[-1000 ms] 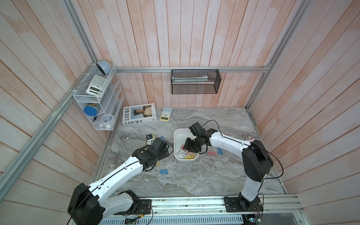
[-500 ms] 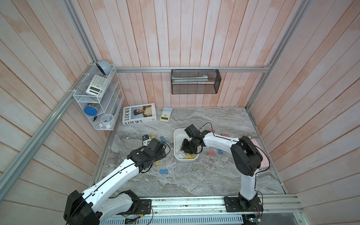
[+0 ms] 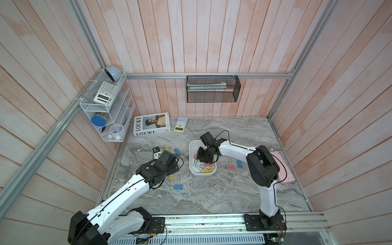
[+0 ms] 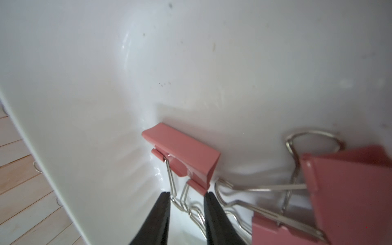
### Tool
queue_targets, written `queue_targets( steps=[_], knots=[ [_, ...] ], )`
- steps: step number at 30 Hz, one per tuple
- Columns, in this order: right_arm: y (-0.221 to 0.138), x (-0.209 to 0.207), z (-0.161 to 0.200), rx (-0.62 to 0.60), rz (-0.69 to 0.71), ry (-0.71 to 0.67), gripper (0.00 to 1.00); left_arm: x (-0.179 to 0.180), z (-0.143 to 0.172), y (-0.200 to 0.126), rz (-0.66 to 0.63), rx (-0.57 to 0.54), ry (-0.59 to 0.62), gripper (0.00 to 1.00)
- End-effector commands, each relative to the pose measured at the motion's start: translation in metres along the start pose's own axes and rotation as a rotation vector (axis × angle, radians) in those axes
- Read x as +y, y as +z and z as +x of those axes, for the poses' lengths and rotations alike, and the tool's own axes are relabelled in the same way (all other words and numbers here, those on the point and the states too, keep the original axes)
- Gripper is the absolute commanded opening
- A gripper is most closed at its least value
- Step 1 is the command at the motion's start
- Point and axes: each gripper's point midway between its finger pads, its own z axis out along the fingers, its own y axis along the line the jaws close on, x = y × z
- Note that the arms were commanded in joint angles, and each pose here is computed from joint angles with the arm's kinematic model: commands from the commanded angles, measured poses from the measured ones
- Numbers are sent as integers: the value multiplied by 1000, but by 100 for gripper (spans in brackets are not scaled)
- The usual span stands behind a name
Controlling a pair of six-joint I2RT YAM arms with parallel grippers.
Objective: Take out the binder clips from the storage box
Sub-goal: Pick up the binder clip from the storage box.
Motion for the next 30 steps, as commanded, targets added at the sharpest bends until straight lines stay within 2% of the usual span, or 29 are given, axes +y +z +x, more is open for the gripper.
queue_targets(
  steps=[1, 11, 27, 29, 30],
  knots=[
    [-1, -7, -12, -8, 53, -23, 32, 6, 2, 3, -22, 4, 15, 100],
    [2, -10, 6, 3, 96, -71, 28, 5, 3, 7, -20, 8, 13, 100],
    [25, -14, 13, 34, 157, -95, 27, 11, 5, 5, -21, 4, 1, 100],
    [26, -14, 12, 30, 169, -106, 24, 12, 5, 5, -21, 5, 2, 100],
    [27, -14, 11, 31, 171, -108, 20, 12, 5, 5, -20, 5, 0, 100]
  ],
)
